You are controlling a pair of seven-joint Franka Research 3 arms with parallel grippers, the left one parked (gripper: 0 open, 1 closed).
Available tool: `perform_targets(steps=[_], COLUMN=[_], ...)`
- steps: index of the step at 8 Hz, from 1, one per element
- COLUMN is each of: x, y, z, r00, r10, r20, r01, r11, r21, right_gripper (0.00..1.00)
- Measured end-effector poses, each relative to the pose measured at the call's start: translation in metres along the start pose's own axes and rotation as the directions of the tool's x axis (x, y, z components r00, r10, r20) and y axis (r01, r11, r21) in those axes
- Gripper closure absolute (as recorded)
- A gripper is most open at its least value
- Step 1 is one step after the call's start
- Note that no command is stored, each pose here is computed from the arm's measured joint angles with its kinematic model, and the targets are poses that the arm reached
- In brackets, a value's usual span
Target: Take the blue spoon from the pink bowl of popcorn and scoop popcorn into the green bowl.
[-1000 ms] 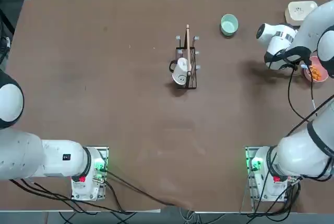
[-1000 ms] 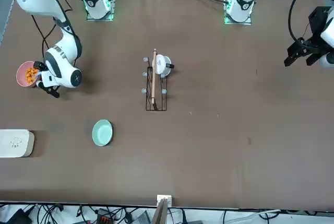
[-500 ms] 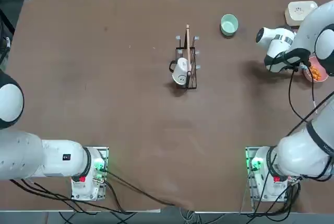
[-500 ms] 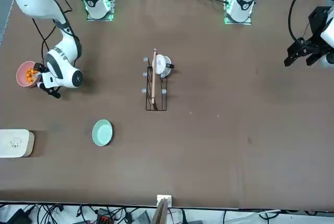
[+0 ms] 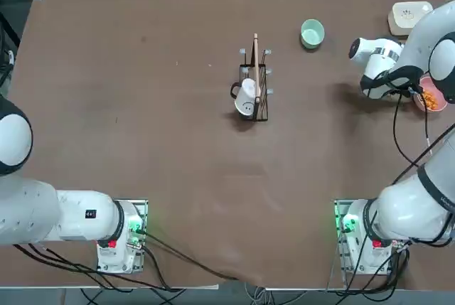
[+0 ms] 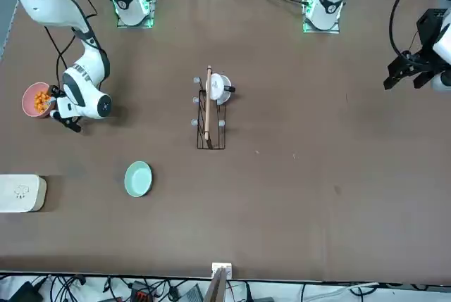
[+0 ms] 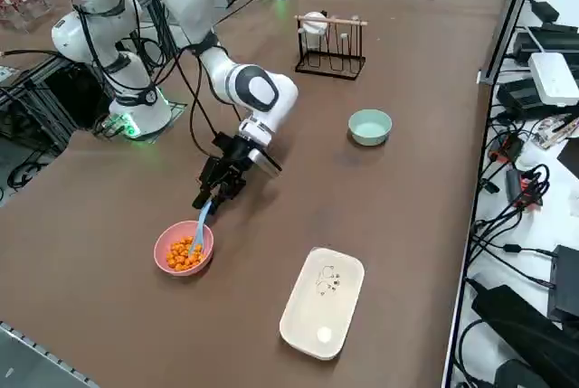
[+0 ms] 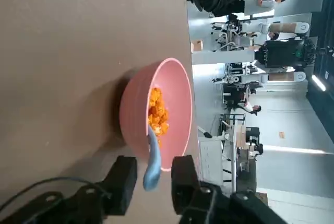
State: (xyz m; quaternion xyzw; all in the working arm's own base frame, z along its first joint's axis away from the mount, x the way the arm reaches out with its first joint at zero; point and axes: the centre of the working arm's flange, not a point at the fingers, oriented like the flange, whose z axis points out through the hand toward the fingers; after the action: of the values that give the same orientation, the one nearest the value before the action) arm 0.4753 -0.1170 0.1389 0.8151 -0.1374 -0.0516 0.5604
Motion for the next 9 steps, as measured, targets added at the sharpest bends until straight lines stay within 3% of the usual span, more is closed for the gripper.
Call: perform_targets(steps=[9], x=[0.0001], y=[0.0007], z=[0.006], r00=[1.0], r10=[0.03], r20=[-0.002], r01=[-0.03], r11=[0.999], r21=[-0.017], right_gripper=[0.88])
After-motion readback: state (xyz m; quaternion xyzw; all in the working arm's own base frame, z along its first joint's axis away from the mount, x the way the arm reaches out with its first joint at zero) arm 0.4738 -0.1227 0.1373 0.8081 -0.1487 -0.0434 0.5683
